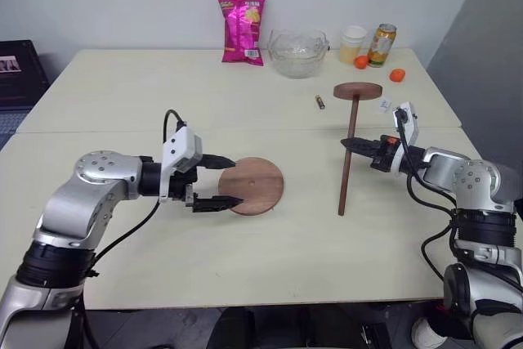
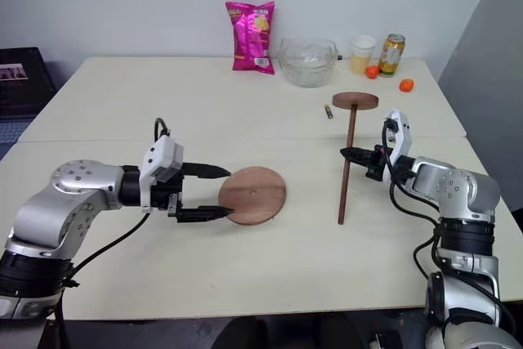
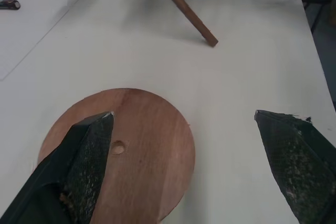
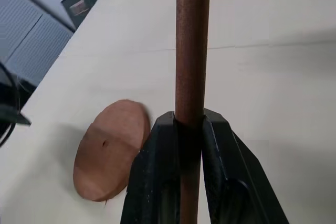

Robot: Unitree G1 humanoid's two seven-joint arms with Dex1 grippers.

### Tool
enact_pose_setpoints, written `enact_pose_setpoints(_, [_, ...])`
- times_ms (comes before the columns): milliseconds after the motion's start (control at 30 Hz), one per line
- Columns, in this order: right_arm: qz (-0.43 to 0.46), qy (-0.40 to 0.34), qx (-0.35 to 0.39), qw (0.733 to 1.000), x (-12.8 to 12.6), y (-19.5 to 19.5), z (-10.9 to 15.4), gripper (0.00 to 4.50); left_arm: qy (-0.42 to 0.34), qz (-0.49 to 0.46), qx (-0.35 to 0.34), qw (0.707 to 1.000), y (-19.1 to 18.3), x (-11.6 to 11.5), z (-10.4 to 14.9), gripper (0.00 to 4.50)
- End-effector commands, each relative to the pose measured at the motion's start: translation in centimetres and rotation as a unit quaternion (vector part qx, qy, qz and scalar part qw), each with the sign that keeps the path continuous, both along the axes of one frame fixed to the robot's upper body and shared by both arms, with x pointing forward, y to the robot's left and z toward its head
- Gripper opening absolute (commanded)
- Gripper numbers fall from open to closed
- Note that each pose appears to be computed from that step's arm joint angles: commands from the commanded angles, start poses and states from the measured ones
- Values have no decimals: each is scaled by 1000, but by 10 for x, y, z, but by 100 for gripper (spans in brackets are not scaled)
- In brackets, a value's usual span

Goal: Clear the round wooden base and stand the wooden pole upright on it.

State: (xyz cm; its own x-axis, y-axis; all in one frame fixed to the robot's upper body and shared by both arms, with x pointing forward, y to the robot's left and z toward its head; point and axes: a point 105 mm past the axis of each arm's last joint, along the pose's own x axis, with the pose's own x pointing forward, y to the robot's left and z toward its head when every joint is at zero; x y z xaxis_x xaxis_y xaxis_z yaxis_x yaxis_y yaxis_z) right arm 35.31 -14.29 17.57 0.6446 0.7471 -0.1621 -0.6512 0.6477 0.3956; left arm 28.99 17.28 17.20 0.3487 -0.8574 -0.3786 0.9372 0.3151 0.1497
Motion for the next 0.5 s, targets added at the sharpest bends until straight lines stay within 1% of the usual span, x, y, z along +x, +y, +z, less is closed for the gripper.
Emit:
enact_pose_setpoints(33, [56,-147,-2,988,-16,29,49,24,-26,51,-1,998,25,-4,13,450])
enact_pose_setpoints(67, [71,-195,-4,978,-21,43,61,24,-25,67,0,997,34,-9,11,450])
enact_pose_setpoints(133, [91,-259,7,962,-29,62,76,24,-27,86,1,996,44,-16,9,450])
enact_pose_setpoints(167, [94,-274,16,957,-30,67,79,23,-29,90,1,996,45,-18,9,450])
enact_pose_setpoints(267, [112,-323,-11,939,-31,88,75,23,-26,108,7,994,53,-23,4,450])
enact_pose_setpoints(333, [134,-355,-9,925,-34,105,74,23,-31,129,2,991,58,-23,4,450])
enact_pose_setpoints(400, [146,-367,1,919,-35,119,72,23,-30,158,-5,987,65,-24,3,450])
enact_pose_setpoints(500, [151,-371,12,916,-35,133,67,23,-16,163,0,987,69,-32,-4,450])
